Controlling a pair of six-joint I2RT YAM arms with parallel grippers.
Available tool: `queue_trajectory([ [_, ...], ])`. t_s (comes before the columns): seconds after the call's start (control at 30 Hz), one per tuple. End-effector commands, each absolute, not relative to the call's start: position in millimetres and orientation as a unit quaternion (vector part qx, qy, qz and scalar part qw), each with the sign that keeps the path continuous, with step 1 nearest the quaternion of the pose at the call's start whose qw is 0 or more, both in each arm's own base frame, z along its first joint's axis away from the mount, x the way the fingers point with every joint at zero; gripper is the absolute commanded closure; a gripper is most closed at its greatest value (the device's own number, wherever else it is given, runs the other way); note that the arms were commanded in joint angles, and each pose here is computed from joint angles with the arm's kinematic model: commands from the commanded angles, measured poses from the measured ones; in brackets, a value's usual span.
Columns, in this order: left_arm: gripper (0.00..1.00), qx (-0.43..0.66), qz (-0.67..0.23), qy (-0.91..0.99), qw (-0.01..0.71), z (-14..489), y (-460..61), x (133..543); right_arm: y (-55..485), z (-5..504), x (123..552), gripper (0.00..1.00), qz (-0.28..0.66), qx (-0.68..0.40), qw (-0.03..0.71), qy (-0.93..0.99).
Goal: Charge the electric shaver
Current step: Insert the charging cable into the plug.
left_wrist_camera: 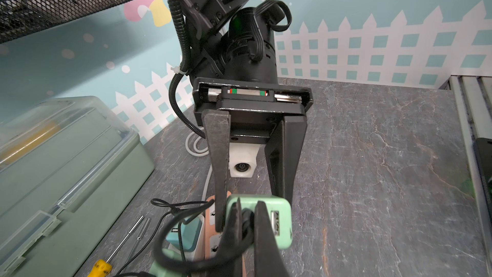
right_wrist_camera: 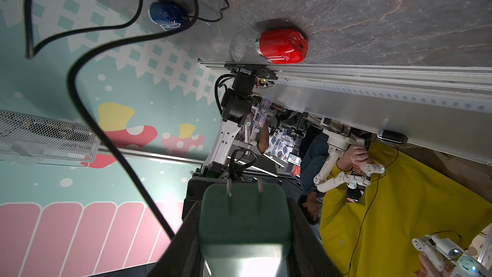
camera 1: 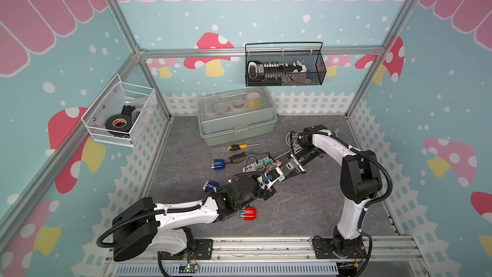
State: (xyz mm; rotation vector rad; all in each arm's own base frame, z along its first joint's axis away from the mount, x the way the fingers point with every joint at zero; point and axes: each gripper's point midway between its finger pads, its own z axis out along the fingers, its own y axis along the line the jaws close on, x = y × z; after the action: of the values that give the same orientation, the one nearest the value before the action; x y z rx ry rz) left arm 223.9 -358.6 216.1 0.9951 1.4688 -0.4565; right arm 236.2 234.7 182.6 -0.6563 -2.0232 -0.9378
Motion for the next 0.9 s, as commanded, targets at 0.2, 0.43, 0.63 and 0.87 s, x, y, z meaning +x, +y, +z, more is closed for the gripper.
queue_trajectory([
  [0.2, 0.62, 0.478, -0.138, 0.697, 0.516, 153.0, -337.2, 221.0, 252.1, 254.1, 216.3, 1.0, -0.416, -0.263, 0.44, -0.751],
  [0.43, 0.28, 0.396, -0.168, 0.724, 0.538, 196.6, -317.5, 220.6, 237.9, 248.1, 246.9, 1.0, -0.409, -0.276, 0.4, -0.772],
  [0.63, 0.19, 0.307, -0.198, 0.766, 0.53, 207.3, -307.5, 227.4, 240.8, 244.1, 271.0, 1.0, -0.402, -0.28, 0.381, -0.784],
  [0.87, 0.28, 0.144, -0.316, 0.795, 0.497, 247.4, -298.2, 233.5, 242.6, 244.1, 324.2, 1.0, -0.444, -0.325, 0.257, -0.794],
])
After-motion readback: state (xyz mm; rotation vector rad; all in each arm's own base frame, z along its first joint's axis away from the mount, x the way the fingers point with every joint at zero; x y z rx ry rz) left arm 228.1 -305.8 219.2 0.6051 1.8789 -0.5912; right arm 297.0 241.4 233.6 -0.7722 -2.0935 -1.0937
